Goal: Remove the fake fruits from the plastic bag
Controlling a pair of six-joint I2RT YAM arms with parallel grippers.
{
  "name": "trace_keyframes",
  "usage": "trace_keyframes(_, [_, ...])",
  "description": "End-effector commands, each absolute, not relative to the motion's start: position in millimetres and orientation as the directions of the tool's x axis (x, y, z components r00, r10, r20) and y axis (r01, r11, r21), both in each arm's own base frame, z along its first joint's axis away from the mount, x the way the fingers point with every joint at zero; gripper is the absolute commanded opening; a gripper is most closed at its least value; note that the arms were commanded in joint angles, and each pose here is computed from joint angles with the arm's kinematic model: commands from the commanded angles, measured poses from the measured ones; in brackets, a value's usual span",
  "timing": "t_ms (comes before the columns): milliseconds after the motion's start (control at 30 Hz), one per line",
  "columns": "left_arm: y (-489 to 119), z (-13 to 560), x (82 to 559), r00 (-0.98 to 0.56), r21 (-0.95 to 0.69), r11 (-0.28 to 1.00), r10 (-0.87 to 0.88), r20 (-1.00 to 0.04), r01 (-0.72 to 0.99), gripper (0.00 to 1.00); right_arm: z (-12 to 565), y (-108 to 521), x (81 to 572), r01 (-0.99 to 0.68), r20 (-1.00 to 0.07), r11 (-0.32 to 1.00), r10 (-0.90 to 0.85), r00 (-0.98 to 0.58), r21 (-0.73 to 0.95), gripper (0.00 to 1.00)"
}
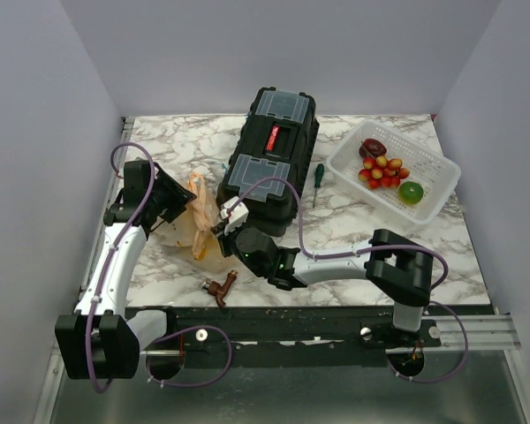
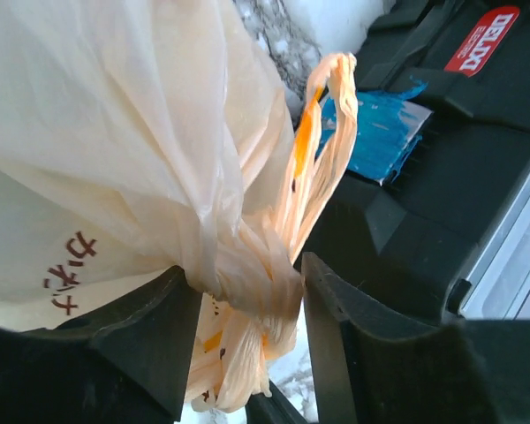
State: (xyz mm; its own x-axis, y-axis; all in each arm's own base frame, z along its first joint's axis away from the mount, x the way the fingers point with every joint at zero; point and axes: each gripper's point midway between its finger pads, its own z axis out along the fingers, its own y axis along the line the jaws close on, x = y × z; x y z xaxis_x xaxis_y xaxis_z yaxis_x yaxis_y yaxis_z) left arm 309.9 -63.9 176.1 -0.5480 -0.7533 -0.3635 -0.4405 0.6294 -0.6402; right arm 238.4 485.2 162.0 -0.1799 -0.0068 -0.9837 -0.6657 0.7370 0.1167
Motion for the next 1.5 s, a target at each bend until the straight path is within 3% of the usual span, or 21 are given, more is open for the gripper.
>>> trace_keyframes(0, [-55, 203, 324, -0.499, -0.641, 0.675, -0.723, -0.477, -0.366, 0.49, 183, 487, 233, -0.693, -0.987, 0.707, 0.044, -0.158, 0.142, 0.01])
trace_keyframes(167, [-72, 192, 326, -0.561, -0.682, 0.644, -0.725, -0.400, -0.347, 0.44, 181, 493, 234, -0.696, -0.987, 0.706, 0.030, -0.159, 0.133, 0.01])
trace_keyframes(300, [-68, 191, 327, -0.537, -0.677, 0.645, -0.733, -0.417, -0.355, 0.18, 177, 493, 233, -0.700, -0.986, 0.702, 0.022, -0.162, 0.131, 0.01])
trace_keyframes(533, [-66, 222, 333, -0.513, -0.682, 0.672, -0.710, -0.482, -0.290, 0.00, 156, 476, 226, -0.697, -0.981, 0.702, 0.012, -0.191, 0.144, 0.01])
trace_keyframes(833, [-71, 231, 323, -0.545, -0.697, 0.667, -0.699, -0.463, -0.263, 0.00, 131, 452, 205, -0.723, -0.967, 0.660, 0.022, -0.253, 0.203, 0.02])
trace_keyframes(900, [-75, 228, 319, -0.559, -0.710, 0.657, -0.699, -0.446, -0.254, 0.00, 139, 457, 202, -0.735, -0.965, 0.643, 0.024, -0.260, 0.214, 0.14])
trace_keyframes(967, [-78, 223, 314, -0.574, -0.716, 0.651, -0.696, -0.430, -0.252, 0.00, 153, 460, 202, -0.744, -0.967, 0.631, 0.038, -0.252, 0.219, 0.36])
trace_keyframes(1233, [-76, 219, 300, -0.577, -0.698, 0.661, -0.694, -0.431, -0.274, 0.00, 208, 480, 206, -0.773, -0.977, 0.601, 0.073, -0.198, 0.202, 0.73])
trace_keyframes(1333, [-74, 219, 298, -0.570, -0.694, 0.662, -0.698, -0.432, -0.285, 0.00, 214, 493, 214, -0.761, -0.979, 0.622, 0.052, -0.197, 0.186, 0.80])
trace_keyframes(1467, [-73, 221, 297, -0.563, -0.697, 0.656, -0.705, -0.430, -0.290, 0.00, 207, 512, 222, -0.754, -0.980, 0.636, 0.013, -0.199, 0.162, 0.80])
